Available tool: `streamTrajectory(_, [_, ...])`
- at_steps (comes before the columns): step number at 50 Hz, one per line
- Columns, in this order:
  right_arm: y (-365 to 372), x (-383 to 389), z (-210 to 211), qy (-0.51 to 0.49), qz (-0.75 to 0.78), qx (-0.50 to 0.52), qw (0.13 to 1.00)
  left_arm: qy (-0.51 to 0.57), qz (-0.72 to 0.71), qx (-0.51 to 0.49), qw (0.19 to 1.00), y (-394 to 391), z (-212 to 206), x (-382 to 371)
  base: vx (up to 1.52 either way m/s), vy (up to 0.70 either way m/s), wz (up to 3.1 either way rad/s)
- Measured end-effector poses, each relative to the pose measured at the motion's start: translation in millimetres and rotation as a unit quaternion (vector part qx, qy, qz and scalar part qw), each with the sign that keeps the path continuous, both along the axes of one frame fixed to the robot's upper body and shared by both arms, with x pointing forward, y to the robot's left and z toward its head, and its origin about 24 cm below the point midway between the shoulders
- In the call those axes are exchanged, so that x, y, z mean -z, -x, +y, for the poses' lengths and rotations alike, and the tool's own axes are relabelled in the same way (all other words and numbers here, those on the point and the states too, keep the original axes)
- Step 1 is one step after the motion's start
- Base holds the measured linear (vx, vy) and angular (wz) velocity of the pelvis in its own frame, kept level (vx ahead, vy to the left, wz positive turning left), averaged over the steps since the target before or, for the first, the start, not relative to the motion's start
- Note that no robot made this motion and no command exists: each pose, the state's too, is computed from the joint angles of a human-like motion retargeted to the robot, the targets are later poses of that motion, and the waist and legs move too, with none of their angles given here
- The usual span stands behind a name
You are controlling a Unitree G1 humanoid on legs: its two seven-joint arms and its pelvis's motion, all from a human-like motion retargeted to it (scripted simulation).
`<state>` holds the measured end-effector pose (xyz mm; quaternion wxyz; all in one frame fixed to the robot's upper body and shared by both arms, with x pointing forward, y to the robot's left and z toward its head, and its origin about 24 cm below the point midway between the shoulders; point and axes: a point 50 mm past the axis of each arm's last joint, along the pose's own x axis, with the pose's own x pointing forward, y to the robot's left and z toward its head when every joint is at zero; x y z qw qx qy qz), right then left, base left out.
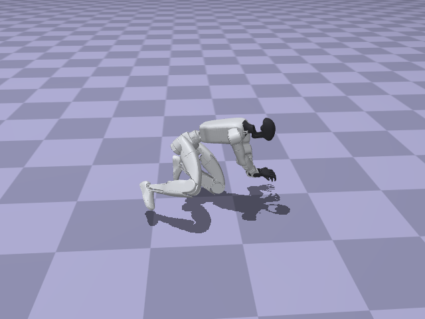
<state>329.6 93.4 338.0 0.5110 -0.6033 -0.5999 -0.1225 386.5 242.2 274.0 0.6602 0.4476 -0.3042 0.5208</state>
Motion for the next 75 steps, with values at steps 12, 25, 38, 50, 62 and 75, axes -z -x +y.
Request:
streamTrajectory(12, [-1.6,-72.4,-162.1,0.13,-0.172,0.06,0.975,-0.053,-0.022,-0.069,0.996,18.6,40.1,-1.5,0.01,0.01,-0.04])
streamTrajectory(25, [250.4,-115.7,-576.3,-0.799,-0.329,0.099,0.494,-0.023,0.05,-0.159,0.986,40.4,95.9,25.2,0.05,0.06,-0.23])
streamTrajectory(38, [187.1,-71.0,-582.3,-0.803,-0.228,0.203,0.512,0.027,0.076,-0.156,0.984,32.1,81.8,50.5,0.01,0.03,0.1])
streamTrajectory(50, [-66.3,-3.4,-306.7,-0.429,0.108,0.17,0.88,-0.011,0.014,-0.044,0.999,4.8,16.6,6.4,-0.04,-0.05,0.02])
streamTrajectory(62, [-52.6,-46.2,-213.2,-0.015,-0.122,0.233,0.965,-0.026,-0.015,-0.053,0.998,11.8,28.8,-1.9,0.0,-0.06,0.0])
streamTrajectory(75, [114.4,-151.9,-491.1,-0.461,-0.165,0.37,0.79,0.026,0.087,-0.164,0.982,54.3,110.0,76.5,0.07,0.05,-0.23])
